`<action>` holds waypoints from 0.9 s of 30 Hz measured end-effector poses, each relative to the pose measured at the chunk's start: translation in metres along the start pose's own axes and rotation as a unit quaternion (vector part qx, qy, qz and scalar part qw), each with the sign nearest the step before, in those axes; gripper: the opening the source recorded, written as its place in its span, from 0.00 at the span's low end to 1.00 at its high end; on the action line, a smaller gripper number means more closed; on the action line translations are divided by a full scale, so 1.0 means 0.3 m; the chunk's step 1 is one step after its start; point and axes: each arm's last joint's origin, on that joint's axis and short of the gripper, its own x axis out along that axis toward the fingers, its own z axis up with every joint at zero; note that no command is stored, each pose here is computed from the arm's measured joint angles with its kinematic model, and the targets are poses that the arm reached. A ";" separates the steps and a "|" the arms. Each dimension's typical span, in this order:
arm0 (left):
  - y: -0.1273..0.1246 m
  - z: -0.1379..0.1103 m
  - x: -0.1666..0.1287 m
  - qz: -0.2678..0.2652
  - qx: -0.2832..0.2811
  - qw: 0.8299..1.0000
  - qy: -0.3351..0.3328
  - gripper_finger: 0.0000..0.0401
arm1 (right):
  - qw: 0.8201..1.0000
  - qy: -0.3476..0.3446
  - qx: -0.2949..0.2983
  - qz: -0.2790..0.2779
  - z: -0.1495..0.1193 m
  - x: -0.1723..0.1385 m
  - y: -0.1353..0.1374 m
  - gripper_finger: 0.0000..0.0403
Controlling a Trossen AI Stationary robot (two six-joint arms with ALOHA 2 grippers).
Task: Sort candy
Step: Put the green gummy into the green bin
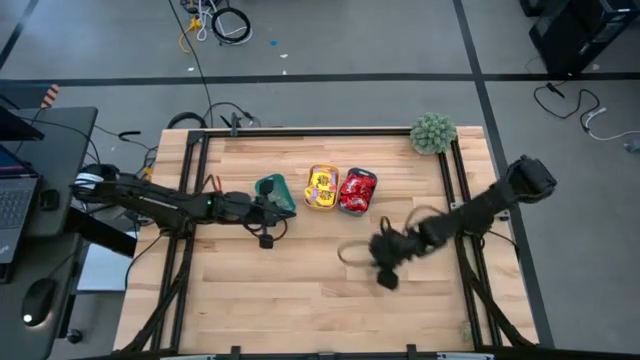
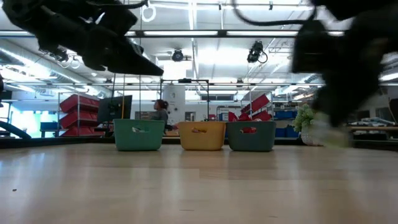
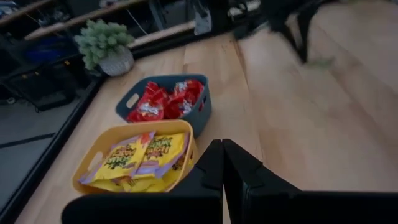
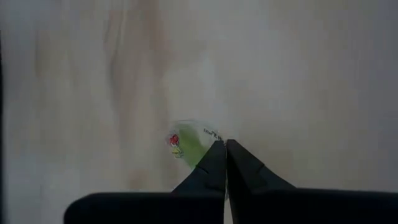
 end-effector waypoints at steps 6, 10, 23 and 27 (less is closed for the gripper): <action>0.009 -0.041 -0.076 0.020 -0.031 0.997 -0.070 0.00 | 0.988 -0.134 -0.075 -0.003 0.214 -0.034 -0.119 0.00; 0.014 -0.057 -0.118 0.029 -0.047 0.993 -0.107 0.00 | 0.973 -0.204 -0.108 -0.017 0.340 -0.093 -0.150 0.00; 0.046 -0.030 -0.226 0.073 -0.053 0.974 -0.207 0.00 | 0.940 -0.289 -0.171 -0.058 0.717 -0.002 -0.162 0.00; 0.056 -0.017 -0.252 0.085 -0.054 0.969 -0.227 0.00 | 0.940 -0.281 -0.180 -0.067 0.786 0.078 -0.168 0.00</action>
